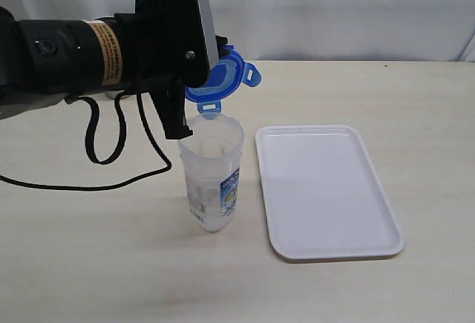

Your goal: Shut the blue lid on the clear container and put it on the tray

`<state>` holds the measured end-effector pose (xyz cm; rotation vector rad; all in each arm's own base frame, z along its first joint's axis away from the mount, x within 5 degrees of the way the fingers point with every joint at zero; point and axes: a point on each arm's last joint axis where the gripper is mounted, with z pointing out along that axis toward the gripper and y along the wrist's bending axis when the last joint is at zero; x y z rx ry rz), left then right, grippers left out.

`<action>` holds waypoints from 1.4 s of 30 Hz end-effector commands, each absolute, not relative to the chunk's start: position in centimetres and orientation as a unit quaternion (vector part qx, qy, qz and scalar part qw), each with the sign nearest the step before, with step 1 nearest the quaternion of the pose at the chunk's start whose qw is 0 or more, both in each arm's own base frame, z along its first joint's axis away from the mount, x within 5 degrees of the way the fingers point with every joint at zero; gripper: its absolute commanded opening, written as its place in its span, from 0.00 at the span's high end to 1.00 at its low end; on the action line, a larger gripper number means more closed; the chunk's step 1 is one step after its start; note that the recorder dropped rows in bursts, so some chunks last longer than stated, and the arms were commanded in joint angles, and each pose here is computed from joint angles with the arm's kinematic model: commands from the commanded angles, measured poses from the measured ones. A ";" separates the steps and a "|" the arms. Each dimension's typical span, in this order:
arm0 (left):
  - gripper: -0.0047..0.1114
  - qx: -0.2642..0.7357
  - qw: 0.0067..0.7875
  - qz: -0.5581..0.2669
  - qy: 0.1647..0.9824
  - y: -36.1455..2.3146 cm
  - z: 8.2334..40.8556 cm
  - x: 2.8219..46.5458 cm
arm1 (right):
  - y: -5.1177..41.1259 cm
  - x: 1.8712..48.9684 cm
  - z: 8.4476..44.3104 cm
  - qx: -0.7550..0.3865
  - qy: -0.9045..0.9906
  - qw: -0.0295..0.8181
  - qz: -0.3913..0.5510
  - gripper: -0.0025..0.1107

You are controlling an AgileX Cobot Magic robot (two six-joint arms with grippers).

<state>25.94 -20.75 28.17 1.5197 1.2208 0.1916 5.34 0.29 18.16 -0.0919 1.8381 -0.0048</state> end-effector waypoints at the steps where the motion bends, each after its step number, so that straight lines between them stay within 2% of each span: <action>1: 0.96 0.656 0.561 0.092 0.496 -20.8 28.4 25.8 | 0.3 5.3 18.2 -0.040 0.790 0.612 -0.001 0.94; 35: 0.96 0.649 0.557 0.099 0.509 -20.5 29.1 25.3 | 0.3 5.3 18.2 -0.040 0.790 0.612 -0.001 0.94; 42: 0.96 0.665 0.555 0.086 0.493 -21.9 29.0 24.0 | 0.3 5.3 18.2 -0.040 0.790 0.612 -0.001 0.94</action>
